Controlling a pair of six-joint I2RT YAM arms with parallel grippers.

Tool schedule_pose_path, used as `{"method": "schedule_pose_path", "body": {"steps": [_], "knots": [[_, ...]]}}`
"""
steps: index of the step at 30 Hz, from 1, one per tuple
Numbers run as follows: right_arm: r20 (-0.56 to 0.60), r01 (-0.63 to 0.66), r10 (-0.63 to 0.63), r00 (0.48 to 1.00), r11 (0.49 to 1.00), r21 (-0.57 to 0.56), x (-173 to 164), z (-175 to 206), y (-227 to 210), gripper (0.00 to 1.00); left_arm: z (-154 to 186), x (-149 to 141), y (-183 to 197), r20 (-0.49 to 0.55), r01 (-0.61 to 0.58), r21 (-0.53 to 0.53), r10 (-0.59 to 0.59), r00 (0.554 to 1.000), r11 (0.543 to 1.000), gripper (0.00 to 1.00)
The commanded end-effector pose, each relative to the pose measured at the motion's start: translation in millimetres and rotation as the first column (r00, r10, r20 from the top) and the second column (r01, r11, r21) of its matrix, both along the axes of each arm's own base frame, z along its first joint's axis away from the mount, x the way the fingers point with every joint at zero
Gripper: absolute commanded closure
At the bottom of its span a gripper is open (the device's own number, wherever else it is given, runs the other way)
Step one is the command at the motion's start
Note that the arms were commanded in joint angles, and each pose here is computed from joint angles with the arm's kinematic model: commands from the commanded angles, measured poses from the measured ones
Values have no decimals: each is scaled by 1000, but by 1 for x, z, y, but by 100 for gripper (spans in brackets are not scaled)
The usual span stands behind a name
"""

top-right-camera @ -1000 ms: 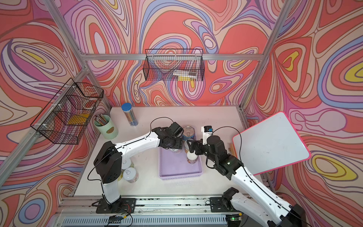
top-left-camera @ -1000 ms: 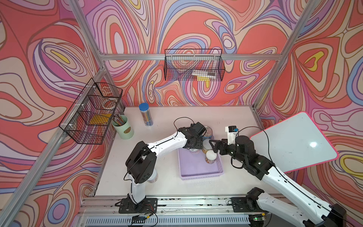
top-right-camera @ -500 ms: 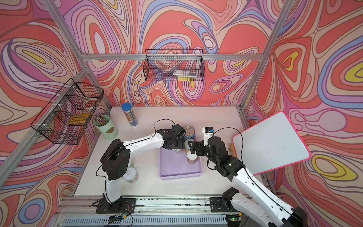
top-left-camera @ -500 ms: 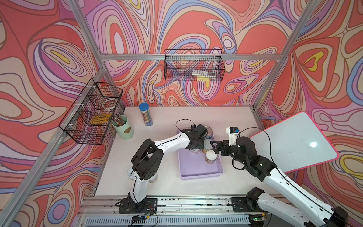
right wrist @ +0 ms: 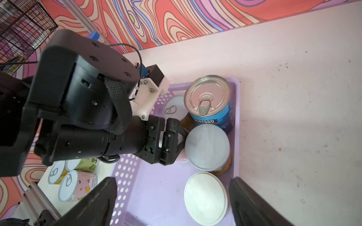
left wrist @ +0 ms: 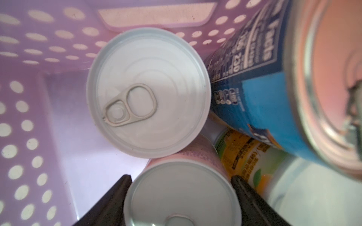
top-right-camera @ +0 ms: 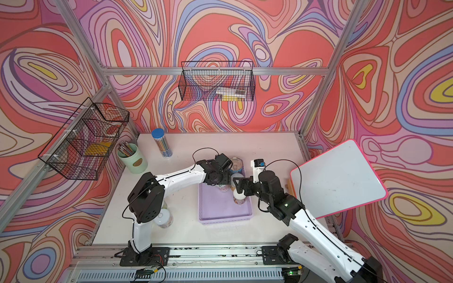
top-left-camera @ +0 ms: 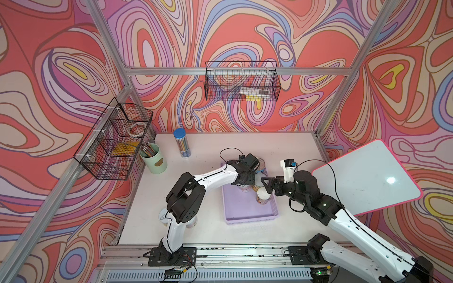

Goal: Put the canned food in the basket
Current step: Place the canned food in the basket.

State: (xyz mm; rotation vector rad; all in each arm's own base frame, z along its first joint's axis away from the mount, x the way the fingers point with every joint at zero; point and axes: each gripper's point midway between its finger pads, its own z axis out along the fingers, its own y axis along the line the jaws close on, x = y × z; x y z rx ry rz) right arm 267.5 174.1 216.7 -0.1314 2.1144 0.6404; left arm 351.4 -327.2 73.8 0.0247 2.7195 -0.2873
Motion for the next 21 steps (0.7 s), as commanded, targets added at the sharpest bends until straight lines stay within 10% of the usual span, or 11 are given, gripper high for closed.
{"method": "schedule_pose_path", "body": {"steps": [1, 21], "knots": [[5, -5, 5, 1000, 1000, -5, 2, -1, 0, 9, 9, 19, -12, 45, -29, -69, 32, 998, 997, 23], [-11, -13, 12, 1000, 1000, -22, 4, -5, 2, 10, 19, 18, -8, 49, -36, -98, 41, 998, 995, 10]]}}
